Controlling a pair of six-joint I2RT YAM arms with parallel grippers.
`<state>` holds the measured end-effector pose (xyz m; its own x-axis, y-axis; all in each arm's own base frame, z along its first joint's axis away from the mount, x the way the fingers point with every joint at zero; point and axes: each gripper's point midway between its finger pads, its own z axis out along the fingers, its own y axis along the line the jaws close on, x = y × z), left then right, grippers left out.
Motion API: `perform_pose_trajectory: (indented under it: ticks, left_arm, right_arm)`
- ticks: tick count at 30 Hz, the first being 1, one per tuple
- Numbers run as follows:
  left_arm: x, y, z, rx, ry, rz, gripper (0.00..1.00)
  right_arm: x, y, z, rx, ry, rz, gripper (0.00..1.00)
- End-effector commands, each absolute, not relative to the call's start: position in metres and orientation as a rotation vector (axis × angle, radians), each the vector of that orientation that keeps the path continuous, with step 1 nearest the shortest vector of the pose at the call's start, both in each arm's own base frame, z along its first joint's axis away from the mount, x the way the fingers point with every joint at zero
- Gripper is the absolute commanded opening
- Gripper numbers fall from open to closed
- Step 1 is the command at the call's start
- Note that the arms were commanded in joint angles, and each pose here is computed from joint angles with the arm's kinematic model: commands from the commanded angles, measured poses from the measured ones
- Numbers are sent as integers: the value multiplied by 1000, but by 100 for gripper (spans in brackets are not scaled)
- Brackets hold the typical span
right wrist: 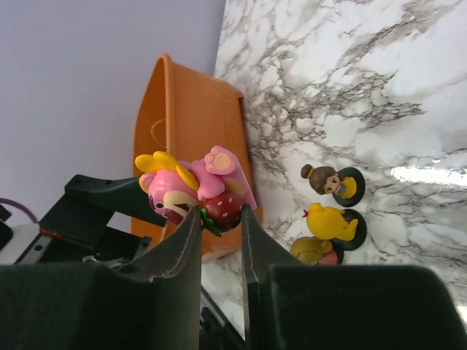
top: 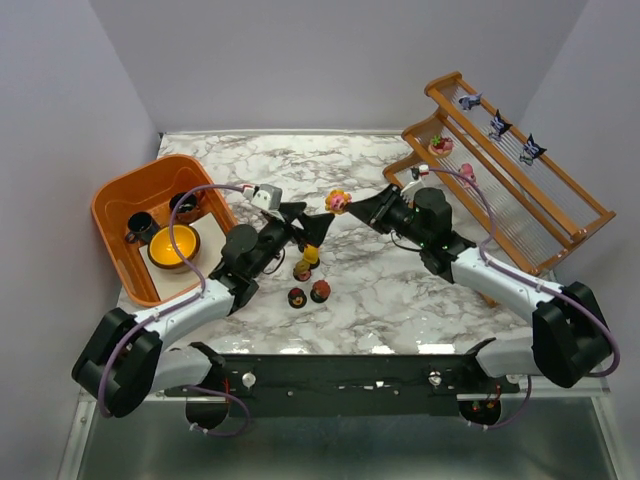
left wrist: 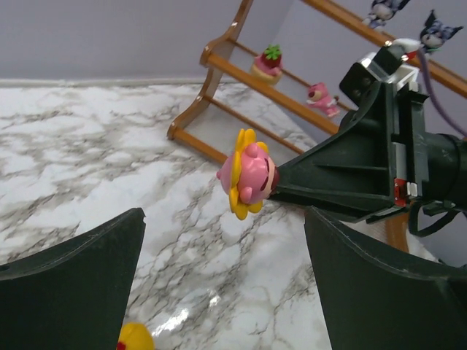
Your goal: Place and organize the plastic toys onto the shelf
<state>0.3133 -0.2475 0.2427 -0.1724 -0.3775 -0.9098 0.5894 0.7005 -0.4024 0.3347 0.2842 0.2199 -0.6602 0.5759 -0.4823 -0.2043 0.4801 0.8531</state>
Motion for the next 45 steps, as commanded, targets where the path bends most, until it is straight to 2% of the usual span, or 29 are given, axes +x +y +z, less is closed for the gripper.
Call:
perform_pose_trajectory:
  ticks: [1,10,11,19,20,22,26,28,32,40,43,45]
  left_arm:
    - [302,-270,280,268,1330,-982,98]
    - [305,-289,284,269,1273,-1040,86]
    - [305,-290,285,271,1268,-1039,81]
    - [312,-297,282,259,1251,-1042,65]
    - [312,-298,283,259,1246,-1041,59]
    - [314,-298,282,258,1242,-1035,54]
    - [313,-296,285,250,1219,-1041,31]
    - [311,-295,286,247,1215,-1043,24]
    - [310,-291,289,244,1203,-1027,2]
    - [308,-289,288,258,1209,-1011,0]
    - [307,-289,286,263,1212,-1010,0]
    - [307,-288,287,264,1209,-1006,21]
  right_arm:
    - [329,280,255,389,1811,1423,1]
    - [314,289,260,380,1816,1577,1]
    - [312,290,259,377,1819,1590,1]
    - [307,292,262,358,1820,1630,1]
    - [306,292,262,353,1824,1636,1]
    - [306,293,261,352,1829,1639,1]
    - [303,293,260,333,1841,1633,1]
    - [303,293,257,334,1854,1626,1]
    - [301,293,252,340,1871,1627,1]
    - [302,295,251,312,1881,1612,7]
    - [303,295,252,316,1880,1607,1]
    - [303,295,251,315,1885,1605,1]
